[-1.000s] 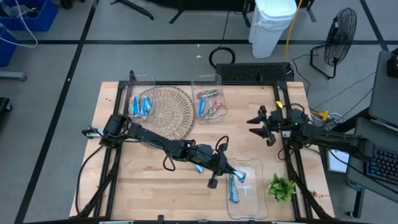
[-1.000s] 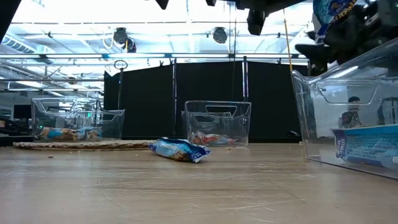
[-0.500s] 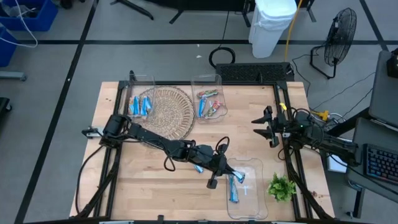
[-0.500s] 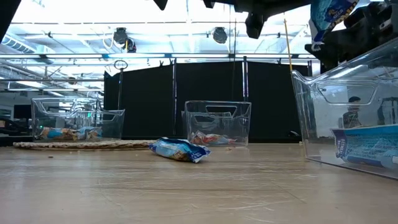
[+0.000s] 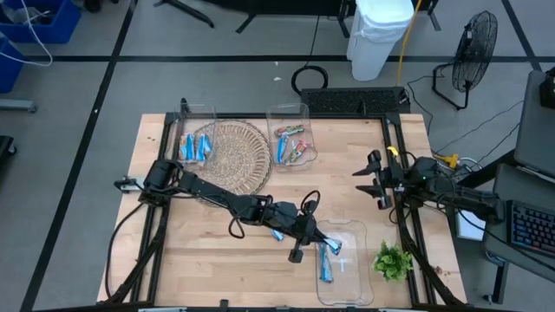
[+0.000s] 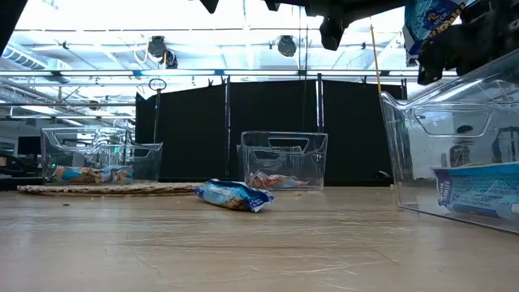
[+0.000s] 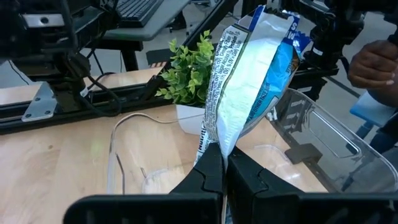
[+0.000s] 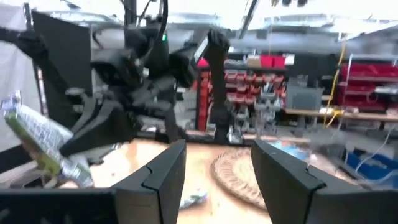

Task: Pick and place Granola Bars by type
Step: Put the blue granola bar into the bottom transparent bin

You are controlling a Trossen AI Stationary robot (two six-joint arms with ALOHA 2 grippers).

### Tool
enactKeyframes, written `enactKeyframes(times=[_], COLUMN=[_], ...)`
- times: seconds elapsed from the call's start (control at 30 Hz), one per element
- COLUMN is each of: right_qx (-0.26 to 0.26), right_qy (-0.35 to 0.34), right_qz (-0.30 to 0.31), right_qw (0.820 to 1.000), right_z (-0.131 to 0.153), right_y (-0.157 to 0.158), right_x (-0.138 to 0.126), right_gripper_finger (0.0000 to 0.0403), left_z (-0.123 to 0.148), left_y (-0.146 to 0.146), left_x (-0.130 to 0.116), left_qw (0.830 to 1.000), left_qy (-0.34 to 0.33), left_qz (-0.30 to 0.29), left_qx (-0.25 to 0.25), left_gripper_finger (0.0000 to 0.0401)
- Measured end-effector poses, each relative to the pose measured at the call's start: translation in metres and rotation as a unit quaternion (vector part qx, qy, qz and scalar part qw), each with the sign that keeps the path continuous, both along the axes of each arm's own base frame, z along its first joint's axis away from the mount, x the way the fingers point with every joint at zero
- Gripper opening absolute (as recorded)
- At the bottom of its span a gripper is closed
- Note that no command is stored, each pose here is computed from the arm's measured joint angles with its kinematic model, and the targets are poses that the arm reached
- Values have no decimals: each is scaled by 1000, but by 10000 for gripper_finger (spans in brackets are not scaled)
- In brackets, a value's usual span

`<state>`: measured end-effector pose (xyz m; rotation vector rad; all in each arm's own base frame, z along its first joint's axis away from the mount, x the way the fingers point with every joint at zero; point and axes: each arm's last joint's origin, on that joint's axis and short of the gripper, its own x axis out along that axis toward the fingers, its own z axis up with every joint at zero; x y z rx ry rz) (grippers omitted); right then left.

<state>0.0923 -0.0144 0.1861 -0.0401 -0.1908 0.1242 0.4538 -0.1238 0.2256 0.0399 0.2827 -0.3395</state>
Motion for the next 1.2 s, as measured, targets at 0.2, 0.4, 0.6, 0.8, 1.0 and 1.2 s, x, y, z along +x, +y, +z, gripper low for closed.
enactKeyframes(times=[0.2, 0.4, 0.6, 0.8, 1.0, 1.2], right_qx=[3, 3, 3, 3, 3, 3], right_qy=[27, 29, 29, 29, 28, 28], right_qz=[9, 9, 9, 9, 9, 9], right_qw=[1000, 1000, 1000, 1000, 1000, 1000], right_z=[-5, -6, -6, -6, -5, -5], right_y=[2, 2, 2, 2, 2, 2], right_x=[1, 1, 1, 1, 1, 1], right_gripper_finger=[173, 173, 173, 174, 173, 174], left_z=[-1, -10, -11, -6, 33, 71], left_y=[3, 15, 19, 24, 20, 10], left_x=[1, 0, 0, 4, 12, 10], left_qw=[1000, 993, 986, 979, 982, 985], left_qy=[7, 82, 110, 111, 119, 135], left_qz=[6, 38, 43, 61, 51, 44], left_qx=[-8, -78, -120, -159, -139, -96], left_gripper_finger=[4, 4, 4, 4, 4, 4])
